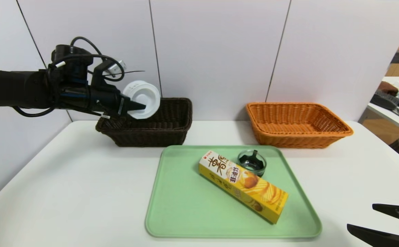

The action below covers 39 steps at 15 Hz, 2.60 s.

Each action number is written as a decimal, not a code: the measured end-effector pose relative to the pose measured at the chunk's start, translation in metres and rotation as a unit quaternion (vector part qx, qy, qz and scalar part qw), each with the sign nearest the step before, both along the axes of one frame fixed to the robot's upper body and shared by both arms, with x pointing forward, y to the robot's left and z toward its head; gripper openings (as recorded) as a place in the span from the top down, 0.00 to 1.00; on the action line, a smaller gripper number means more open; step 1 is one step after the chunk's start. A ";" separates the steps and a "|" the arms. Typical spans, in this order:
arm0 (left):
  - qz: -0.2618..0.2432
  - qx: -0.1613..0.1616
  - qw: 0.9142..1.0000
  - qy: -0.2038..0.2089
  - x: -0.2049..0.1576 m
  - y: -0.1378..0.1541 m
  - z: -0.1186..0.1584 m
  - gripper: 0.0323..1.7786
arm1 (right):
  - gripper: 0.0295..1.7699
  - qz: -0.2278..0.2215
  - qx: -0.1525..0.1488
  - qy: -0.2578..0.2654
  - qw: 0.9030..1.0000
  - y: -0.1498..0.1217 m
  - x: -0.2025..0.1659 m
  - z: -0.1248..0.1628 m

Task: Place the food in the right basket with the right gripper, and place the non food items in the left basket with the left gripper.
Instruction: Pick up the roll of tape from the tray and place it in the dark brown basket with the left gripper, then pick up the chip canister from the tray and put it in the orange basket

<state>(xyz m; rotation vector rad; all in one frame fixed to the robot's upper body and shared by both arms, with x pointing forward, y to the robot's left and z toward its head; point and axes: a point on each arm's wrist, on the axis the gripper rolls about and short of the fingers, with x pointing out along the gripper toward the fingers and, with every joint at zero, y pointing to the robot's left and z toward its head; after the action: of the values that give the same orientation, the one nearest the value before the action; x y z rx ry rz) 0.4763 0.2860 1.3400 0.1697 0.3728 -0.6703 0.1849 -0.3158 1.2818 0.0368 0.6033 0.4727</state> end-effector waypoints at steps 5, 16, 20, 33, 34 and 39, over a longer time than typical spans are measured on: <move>0.017 0.010 1.000 0.000 0.030 0.001 -0.033 0.68 | 0.04 0.000 -0.001 0.005 1.000 0.000 -0.001 -0.003; 0.021 0.002 0.999 0.037 0.054 -0.002 -0.061 0.68 | 0.04 -0.001 -0.001 0.011 1.000 -0.001 -0.007 -0.010; 0.023 -0.005 0.999 0.024 0.059 -0.002 -0.051 0.68 | 0.04 -0.001 -0.001 0.011 1.000 -0.001 -0.007 -0.010; 0.023 -0.003 0.999 0.039 0.069 -0.003 -0.064 0.30 | 0.04 -0.001 -0.002 0.014 1.000 -0.001 -0.007 -0.011; 0.023 -0.004 0.999 0.036 0.067 -0.003 -0.059 0.26 | 0.04 -0.002 -0.002 0.015 1.000 -0.001 -0.007 -0.012; 0.023 -0.009 1.000 -0.007 0.037 0.000 -0.002 0.16 | 0.04 -0.002 -0.001 0.015 1.000 -0.001 -0.008 -0.012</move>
<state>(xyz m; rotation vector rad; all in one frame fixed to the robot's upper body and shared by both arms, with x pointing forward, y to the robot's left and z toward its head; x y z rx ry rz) 0.5137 0.2859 1.3380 0.1486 0.3566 -0.6275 0.1765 -0.3171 1.2695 0.0442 0.6319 0.4677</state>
